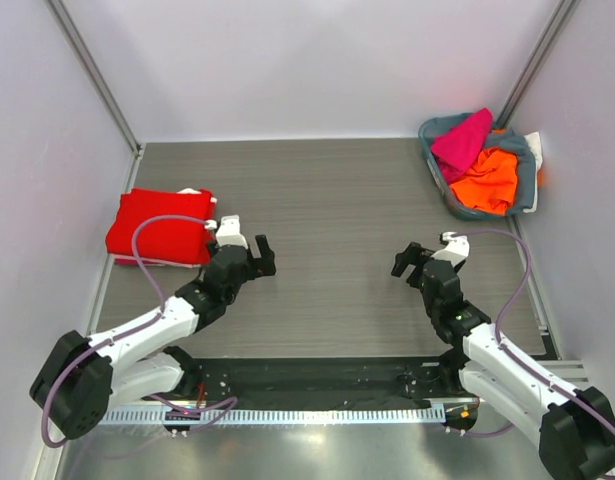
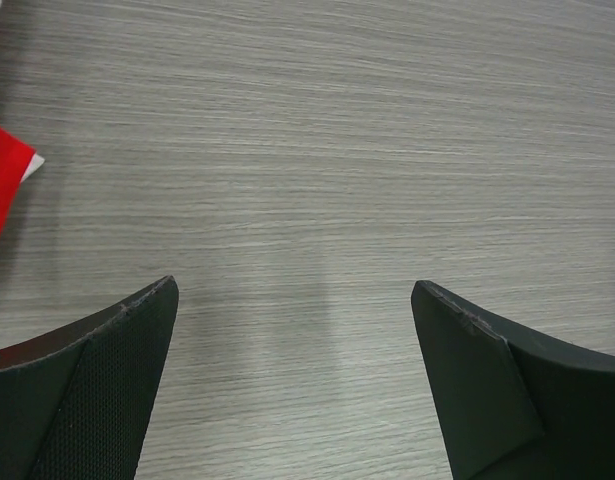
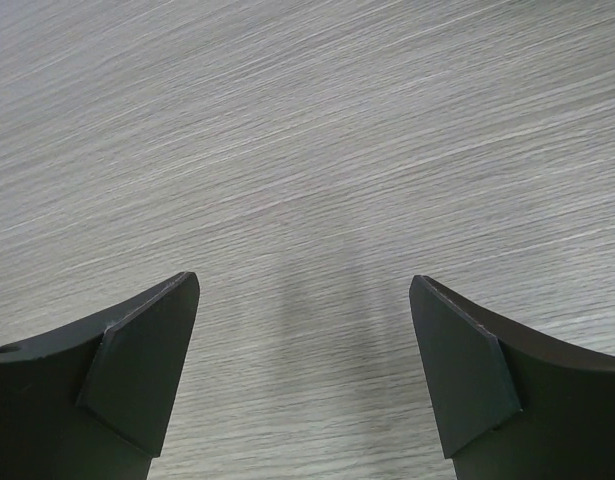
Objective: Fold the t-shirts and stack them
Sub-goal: Reset both grippers
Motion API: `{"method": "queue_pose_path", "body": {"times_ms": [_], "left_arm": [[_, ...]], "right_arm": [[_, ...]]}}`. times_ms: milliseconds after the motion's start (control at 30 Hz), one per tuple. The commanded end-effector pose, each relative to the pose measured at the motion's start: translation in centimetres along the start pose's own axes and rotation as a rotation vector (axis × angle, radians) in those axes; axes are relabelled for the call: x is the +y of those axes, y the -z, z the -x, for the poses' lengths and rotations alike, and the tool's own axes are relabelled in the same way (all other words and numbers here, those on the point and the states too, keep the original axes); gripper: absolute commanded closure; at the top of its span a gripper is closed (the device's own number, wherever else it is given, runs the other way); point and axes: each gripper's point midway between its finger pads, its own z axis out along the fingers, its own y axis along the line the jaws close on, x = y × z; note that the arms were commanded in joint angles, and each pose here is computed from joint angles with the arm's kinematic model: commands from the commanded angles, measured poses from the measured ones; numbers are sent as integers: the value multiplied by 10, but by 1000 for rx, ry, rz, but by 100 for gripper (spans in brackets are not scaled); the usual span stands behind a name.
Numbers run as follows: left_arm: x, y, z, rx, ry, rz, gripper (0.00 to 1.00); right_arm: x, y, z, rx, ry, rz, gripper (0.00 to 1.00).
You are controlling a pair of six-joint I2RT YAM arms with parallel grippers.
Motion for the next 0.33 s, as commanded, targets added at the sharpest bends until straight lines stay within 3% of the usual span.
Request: {"method": "queue_pose_path", "body": {"times_ms": [0,300], "left_arm": [[-12,-3,15,-48,11,-47,0],[-31,-14,5,12,-6,-115,2]], "right_arm": [[1,-2,19,-85,-59,-18,8],[6,-8,12,-40,-42,-9,9]]}}
